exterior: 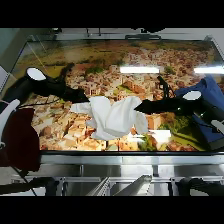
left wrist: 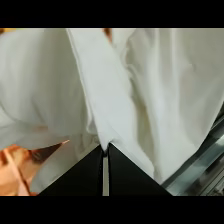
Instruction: Fold the shirts.
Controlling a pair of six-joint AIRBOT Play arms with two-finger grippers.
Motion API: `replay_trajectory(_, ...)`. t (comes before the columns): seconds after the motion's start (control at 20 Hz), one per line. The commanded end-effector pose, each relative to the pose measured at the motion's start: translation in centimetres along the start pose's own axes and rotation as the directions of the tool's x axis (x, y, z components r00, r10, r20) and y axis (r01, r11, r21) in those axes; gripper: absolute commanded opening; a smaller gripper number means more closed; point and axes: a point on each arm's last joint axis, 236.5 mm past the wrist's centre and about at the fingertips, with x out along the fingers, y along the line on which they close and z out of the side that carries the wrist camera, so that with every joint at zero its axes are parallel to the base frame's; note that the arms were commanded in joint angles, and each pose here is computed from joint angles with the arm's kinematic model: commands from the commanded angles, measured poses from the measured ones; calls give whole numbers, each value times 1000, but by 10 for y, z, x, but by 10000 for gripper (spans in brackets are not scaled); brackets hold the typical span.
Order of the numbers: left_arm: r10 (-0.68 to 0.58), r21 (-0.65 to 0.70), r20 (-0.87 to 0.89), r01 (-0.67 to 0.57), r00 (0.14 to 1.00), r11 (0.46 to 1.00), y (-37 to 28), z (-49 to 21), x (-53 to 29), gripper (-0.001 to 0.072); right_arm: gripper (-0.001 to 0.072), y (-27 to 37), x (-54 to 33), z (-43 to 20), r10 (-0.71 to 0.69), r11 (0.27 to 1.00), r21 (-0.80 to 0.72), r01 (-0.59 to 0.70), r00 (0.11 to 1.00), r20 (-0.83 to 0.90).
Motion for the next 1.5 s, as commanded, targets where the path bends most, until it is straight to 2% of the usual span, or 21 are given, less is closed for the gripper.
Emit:
replay_trajectory(0.0, -87, 113, 185, 67, 979, 991, -69, 36, -67, 22, 15, 71, -47, 39, 70, 982, -183, -47, 990, 123)
replay_trajectory(0.1, -138, 191, 279, 86, 950, 978, -109, 51, -105, 26, 14, 124, -88, 61, 120, 950, -310, -47, 968, 222)
replay_trajectory(0.2, -194, 257, 346, 106, 918, 960, -144, 56, -138, 26, 14, 163, -119, 67, 165, 926, -373, -50, 945, 283)
replay_trajectory(0.35, -307, 420, 514, 77, 801, 904, -214, 64, -218, 26, 14, 234, -182, 67, 267, 846, -533, -15, 878, 398)
replay_trajectory(0.45, -366, 521, 629, -23, 686, 853, -266, 55, -287, 26, 14, 293, -244, 60, 357, 771, -634, 60, 783, 509)
replay_trajectory(0.55, -400, 578, 724, -177, 562, 797, -309, 32, -351, 26, 14, 339, -300, 44, 432, 687, -706, 173, 684, 588)
replay_trajectory(0.65, -343, 523, 814, -335, 468, 784, -315, 18, -391, 26, 15, 354, -334, 38, 449, 649, -703, 290, 600, 662)
replay_trajectory(0.7, -282, 464, 850, -377, 445, 802, -303, 17, -400, 27, 15, 348, -336, 42, 420, 644, -687, 335, 596, 684)
replay_trajectory(0.8, -164, 371, 864, -381, 475, 847, -263, 24, -384, 27, 15, 320, -311, 62, 335, 681, -654, 329, 654, 678)
replay_trajectory(0.95, -50, 275, 778, -268, 627, 923, -182, 43, -305, 27, 15, 249, -223, 102, 198, 772, -599, 213, 815, 545)
replay_trajectory(1.1, 58, 131, 639, -182, 767, 974, -88, 54, -213, 27, 24, 151, -128, 137, 58, 874, -463, 149, 913, 404)
replay_trajectory(1.15, 88, 86, 591, -171, 802, 981, -57, 55, -183, 27, 105, 112, -95, 144, 12, 905, -402, 142, 934, 356)
replay_trajectory(1.2, 114, 43, 553, -165, 825, 985, -29, 56, -158, 27, 220, 76, -68, 147, -28, 927, -346, 143, 948, 316)
replay_trajectory(1.3, 180, -17, 458, -193, 871, 981, 25, 51, -114, 29, 234, 12, -38, 146, -91, 964, -219, 148, 964, 250)
replay_trajectory(1.35, 208, -37, 407, -211, 889, 977, 46, 47, -101, 238, 238, -6, -38, 143, -103, 973, -181, 145, 969, 223)
replay_trajectory(1.4, 224, -52, 355, -221, 908, 974, 63, 42, -93, 545, 278, -18, -47, 139, -106, 978, -156, 139, 974, 202)
replay_trajectory(1.45, 216, -75, 306, -203, 927, 976, 74, 37, -87, 712, 358, -24, -61, 136, -102, 983, -130, 127, 977, 186)
